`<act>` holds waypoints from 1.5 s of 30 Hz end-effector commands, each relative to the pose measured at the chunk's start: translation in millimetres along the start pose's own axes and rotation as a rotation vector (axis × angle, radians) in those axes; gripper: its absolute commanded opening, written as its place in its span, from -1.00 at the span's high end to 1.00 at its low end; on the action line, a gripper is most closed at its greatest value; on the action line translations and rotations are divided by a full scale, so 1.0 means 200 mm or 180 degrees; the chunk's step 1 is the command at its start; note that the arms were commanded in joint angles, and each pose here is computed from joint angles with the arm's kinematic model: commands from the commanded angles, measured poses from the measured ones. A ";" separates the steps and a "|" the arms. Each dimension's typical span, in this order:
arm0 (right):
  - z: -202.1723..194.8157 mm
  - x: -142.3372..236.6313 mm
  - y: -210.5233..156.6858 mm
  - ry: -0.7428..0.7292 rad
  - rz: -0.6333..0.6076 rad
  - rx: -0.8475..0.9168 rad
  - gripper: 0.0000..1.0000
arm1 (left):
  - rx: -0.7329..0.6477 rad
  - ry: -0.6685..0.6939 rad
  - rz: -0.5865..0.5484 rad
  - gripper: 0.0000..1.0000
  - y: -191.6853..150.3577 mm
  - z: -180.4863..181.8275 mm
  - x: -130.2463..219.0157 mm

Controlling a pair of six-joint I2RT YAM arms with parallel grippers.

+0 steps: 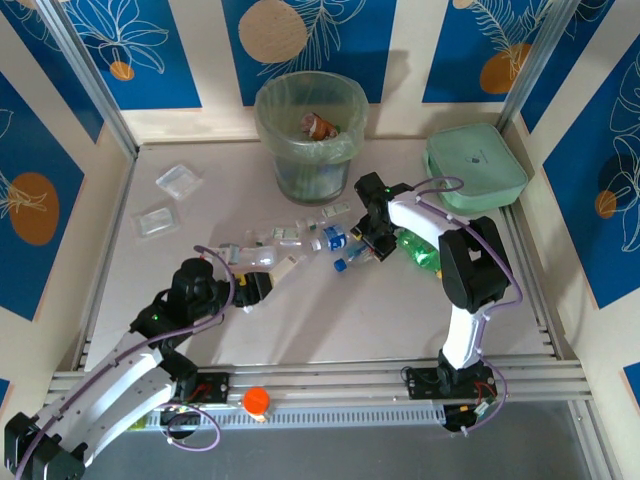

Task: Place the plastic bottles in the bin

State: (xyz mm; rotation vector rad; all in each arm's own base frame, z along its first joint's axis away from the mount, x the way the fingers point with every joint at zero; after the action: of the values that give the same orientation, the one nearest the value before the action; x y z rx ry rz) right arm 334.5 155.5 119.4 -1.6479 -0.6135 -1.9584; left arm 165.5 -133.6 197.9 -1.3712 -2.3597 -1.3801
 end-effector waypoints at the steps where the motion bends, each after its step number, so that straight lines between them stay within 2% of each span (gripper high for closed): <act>1: -0.07 -0.13 0.02 -0.0330 0.0056 -0.0048 -0.28 | -0.0072 -0.0038 -0.0030 -0.52 0.00 0.00 0.00; 4: -0.07 -0.14 0.02 -0.0320 0.0052 -0.0040 -0.27 | -0.0072 -0.0059 -0.0020 -0.52 0.00 0.00 0.00; 7: -0.06 -0.15 0.02 -0.0327 0.0096 0.0009 -0.40 | -0.0068 -0.0073 -0.0002 -0.52 -0.01 0.00 0.00; 12: -0.08 -0.15 0.02 -0.0348 0.0105 0.0051 -0.48 | -0.0073 -0.0092 -0.0003 -0.52 0.00 -0.01 0.00; 24: -0.09 -0.05 0.03 -0.0196 0.0021 0.0132 -0.13 | -0.0094 -0.0085 -0.0015 -0.51 0.02 -0.03 0.02; 31: -0.10 0.14 -0.02 -0.0063 -0.0138 0.0388 -0.07 | -0.0178 -0.0112 -0.0043 -0.51 0.08 -0.09 0.08; 36: -0.14 0.31 -0.07 0.0250 -0.0167 0.0572 -0.06 | -0.0279 -0.0105 -0.0119 -0.51 0.14 -0.14 0.14; 40: -0.16 0.47 -0.15 0.0744 -0.0205 0.0944 0.07 | -0.0368 -0.0106 -0.0200 -0.51 0.20 -0.19 0.19; 45: -0.17 0.71 -0.25 0.1510 -0.0372 0.1561 0.08 | -0.0463 -0.0103 -0.0290 -0.51 0.28 -0.24 0.24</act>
State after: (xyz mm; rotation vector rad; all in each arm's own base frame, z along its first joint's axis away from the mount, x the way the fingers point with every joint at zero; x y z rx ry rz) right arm 266.0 150.7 232.8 -1.0555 -0.8568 -2.0048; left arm 161.1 -131.1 270.8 -1.3744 -2.4139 -1.5335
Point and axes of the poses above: each hand's point on the last joint's axis, 136 mm out from that joint toward the fingers, its own x axis back along the fingers, its own z axis along the line the jaws close on, y = z × x, the point moved 7 cm from there along x, back along the fingers, and after that the axes turned 3 degrees about -x, right-handed, at the moved point
